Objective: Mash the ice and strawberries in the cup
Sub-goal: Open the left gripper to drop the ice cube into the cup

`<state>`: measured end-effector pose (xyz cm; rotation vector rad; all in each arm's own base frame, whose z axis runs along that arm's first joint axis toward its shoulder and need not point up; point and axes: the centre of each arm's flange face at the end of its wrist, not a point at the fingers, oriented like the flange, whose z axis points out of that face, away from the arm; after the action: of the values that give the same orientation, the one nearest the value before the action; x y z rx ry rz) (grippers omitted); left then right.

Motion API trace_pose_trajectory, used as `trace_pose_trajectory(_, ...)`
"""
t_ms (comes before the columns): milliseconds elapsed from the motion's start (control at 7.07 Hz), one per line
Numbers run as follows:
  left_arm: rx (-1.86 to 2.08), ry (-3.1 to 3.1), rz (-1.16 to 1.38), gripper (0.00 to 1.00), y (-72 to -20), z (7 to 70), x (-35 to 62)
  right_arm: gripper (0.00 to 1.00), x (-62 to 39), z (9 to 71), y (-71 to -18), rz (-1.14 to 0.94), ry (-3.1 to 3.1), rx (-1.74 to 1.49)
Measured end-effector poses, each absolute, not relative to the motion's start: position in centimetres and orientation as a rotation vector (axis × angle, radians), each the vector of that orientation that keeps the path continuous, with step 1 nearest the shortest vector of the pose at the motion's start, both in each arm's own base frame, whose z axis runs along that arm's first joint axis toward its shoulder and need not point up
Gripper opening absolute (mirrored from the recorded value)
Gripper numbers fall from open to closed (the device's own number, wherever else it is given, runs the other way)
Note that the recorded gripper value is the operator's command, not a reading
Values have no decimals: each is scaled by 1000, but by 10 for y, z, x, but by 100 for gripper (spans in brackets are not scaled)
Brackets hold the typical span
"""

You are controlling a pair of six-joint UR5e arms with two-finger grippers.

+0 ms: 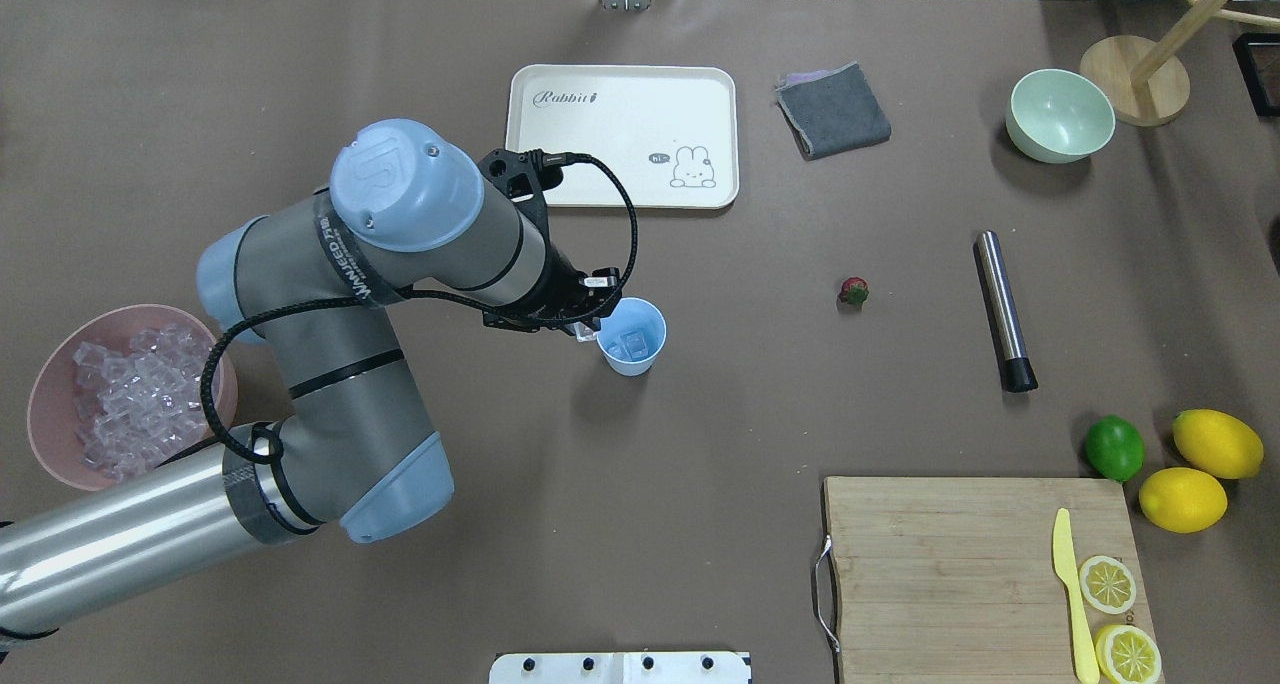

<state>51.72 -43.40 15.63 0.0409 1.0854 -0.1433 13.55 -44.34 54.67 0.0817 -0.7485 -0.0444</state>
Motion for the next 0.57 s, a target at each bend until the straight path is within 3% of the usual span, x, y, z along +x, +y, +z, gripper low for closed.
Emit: trace_pose_trajectory(566, 48, 1070, -165, 27, -445, 146, 541, 100, 138, 548, -438, -34, -749, 78)
